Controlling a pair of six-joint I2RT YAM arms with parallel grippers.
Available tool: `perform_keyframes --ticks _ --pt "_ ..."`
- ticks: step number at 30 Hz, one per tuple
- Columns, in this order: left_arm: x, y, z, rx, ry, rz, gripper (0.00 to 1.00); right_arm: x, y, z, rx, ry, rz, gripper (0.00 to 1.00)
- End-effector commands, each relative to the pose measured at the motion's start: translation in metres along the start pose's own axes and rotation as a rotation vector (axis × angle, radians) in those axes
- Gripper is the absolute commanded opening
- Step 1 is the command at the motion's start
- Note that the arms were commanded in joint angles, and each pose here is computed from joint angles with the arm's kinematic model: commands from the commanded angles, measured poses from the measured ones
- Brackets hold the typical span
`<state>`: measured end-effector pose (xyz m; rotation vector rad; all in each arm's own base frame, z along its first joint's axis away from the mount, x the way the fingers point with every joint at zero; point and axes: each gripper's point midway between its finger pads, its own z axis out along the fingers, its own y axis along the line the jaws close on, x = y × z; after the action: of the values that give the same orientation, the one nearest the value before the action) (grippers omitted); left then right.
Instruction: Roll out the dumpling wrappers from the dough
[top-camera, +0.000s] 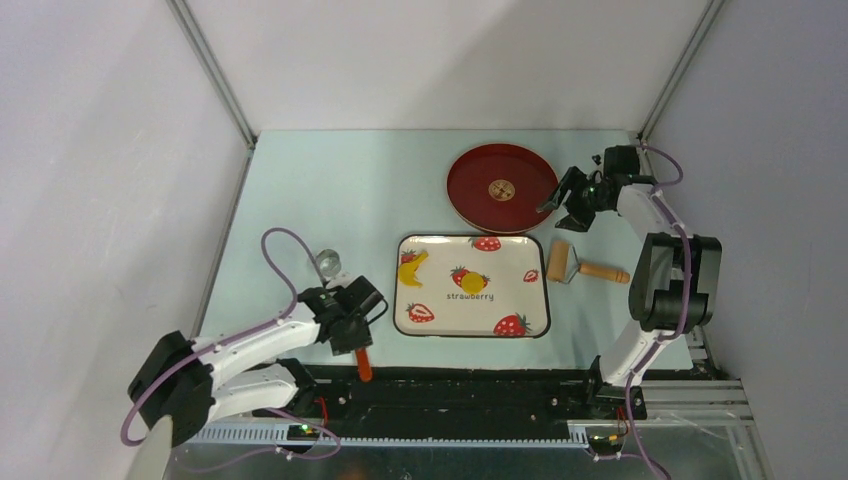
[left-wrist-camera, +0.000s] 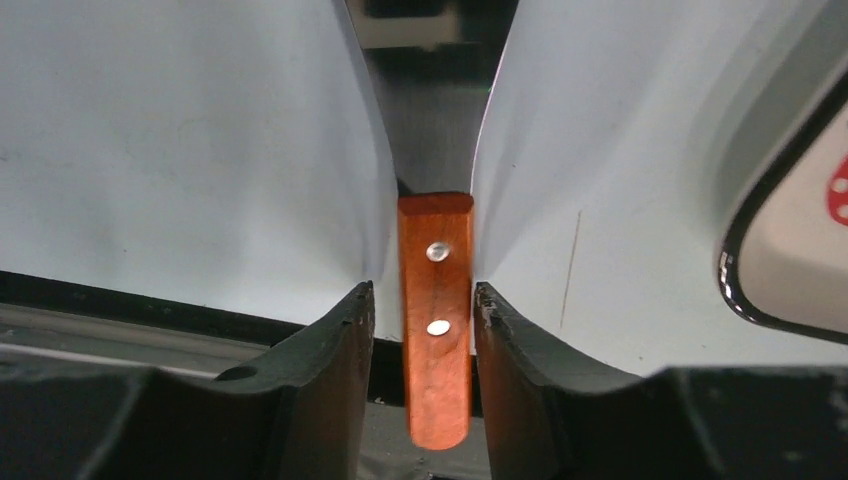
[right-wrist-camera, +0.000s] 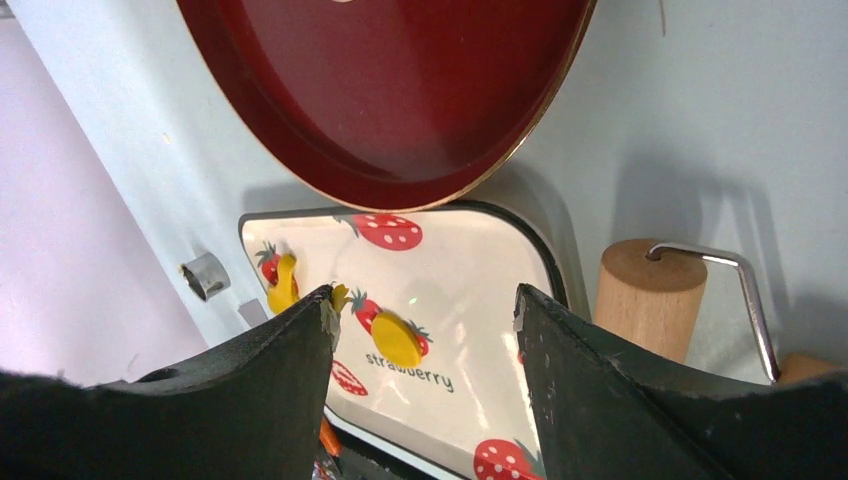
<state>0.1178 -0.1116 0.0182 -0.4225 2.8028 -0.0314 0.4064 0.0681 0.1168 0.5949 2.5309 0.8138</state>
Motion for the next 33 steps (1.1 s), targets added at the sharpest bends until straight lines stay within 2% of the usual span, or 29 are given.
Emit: perform_keyframes --ticks 1,5,9,11,17,21,26,33 --pt "-0.012 -0.016 0.002 -0.002 -0.030 0.003 0.44 -0.002 0.019 -0.020 -0.069 -0.044 -0.046 0.70" --pt "-0.014 -0.020 0.008 -0.004 -0.026 0.064 0.32 0.001 0.020 -0.024 -0.077 -0.041 -0.049 0.70" --pt "-0.021 -0.021 0.004 0.013 -0.056 0.105 0.08 0.004 0.020 -0.025 -0.080 -0.035 -0.050 0.70" --pt "-0.025 -0.022 -0.001 0.038 -0.081 0.104 0.01 0.007 0.020 -0.025 -0.085 -0.030 -0.051 0.70" --pt "-0.049 -0.033 -0.034 0.162 -0.219 0.064 0.00 0.015 0.017 -0.024 -0.091 -0.010 -0.050 0.70" --pt "-0.065 -0.044 -0.061 0.237 -0.297 0.088 0.00 0.023 0.014 -0.023 -0.091 0.006 -0.050 0.70" --pt "-0.067 -0.063 -0.080 0.277 -0.326 0.267 0.00 0.030 0.014 -0.024 -0.101 0.019 -0.051 0.70" --pt "-0.055 -0.068 -0.081 0.284 -0.328 0.484 0.00 0.039 0.015 -0.023 -0.101 0.047 -0.074 0.70"
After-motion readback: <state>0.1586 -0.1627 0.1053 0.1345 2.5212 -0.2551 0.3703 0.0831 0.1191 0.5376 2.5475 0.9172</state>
